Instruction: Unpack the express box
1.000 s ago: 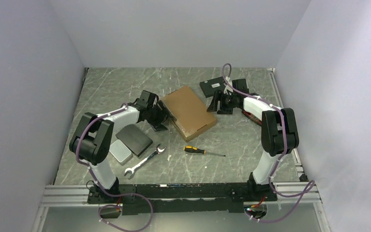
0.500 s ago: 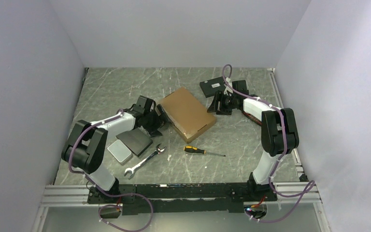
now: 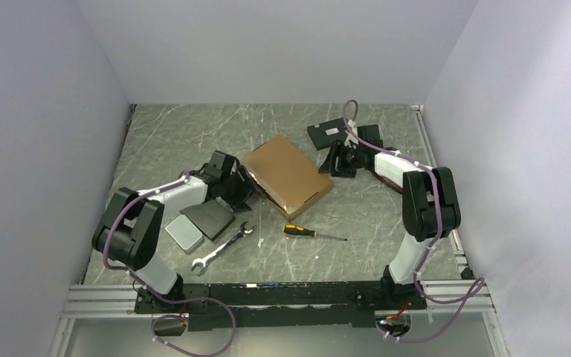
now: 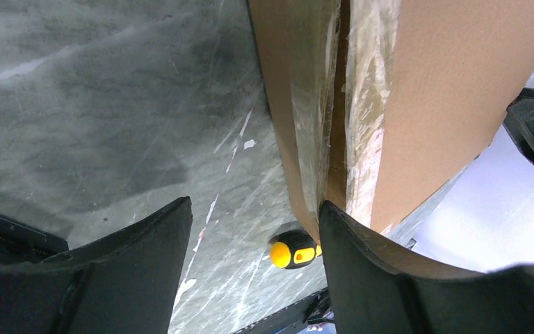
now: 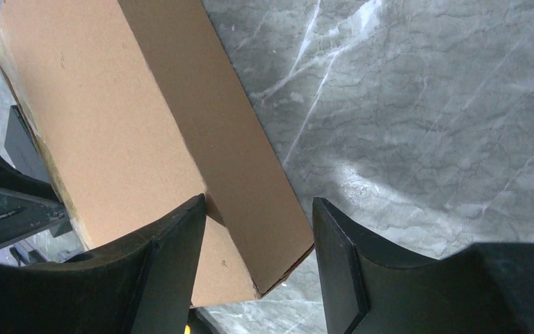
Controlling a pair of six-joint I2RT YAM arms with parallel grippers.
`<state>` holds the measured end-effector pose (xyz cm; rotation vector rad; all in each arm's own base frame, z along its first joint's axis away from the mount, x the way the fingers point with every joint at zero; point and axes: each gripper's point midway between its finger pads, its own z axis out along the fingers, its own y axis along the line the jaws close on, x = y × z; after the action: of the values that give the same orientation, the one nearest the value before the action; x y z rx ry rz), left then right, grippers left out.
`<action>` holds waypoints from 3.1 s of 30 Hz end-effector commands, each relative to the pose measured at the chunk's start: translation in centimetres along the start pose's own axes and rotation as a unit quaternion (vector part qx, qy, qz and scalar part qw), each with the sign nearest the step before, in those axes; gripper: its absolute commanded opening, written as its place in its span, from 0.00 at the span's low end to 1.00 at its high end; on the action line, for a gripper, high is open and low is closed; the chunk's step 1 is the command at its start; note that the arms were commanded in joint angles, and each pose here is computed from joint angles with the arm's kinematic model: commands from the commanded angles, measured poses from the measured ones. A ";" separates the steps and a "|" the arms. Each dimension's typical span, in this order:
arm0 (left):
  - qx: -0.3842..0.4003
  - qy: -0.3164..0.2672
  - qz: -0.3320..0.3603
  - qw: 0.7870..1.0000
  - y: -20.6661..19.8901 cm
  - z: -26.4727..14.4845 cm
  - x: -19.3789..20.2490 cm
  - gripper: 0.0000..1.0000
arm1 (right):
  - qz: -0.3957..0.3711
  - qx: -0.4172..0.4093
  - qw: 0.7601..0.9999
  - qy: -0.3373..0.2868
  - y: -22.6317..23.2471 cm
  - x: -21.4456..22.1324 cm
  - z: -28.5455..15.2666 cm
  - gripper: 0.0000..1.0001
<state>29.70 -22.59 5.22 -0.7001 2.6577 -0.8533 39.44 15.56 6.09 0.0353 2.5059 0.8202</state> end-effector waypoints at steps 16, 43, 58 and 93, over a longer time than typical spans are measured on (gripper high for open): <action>-0.039 -0.027 -0.010 0.999 0.7 3.2 -2.1 0.42 | 0.015 0.052 0.994 -0.089 1.0 0.5 -2.2 0.58; 0.032 -0.093 0.187 0.977 -7.2 -10.1 -3.9 0.00 | -0.130 0.030 0.976 -0.175 18.2 1.9 -9.2 0.92; -0.014 -0.078 0.158 0.984 -6.3 -7.6 -4.9 0.00 | -0.215 -0.002 0.967 -0.135 23.7 5.7 -3.0 1.00; -0.033 -0.084 0.181 0.979 -5.5 -8.9 -4.9 0.00 | -0.263 0.191 0.921 -0.213 21.4 6.9 -0.9 0.98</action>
<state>31.40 -19.25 12.28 -0.3424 2.6642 -0.5194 29.24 35.69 13.66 -0.3838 2.1259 0.1249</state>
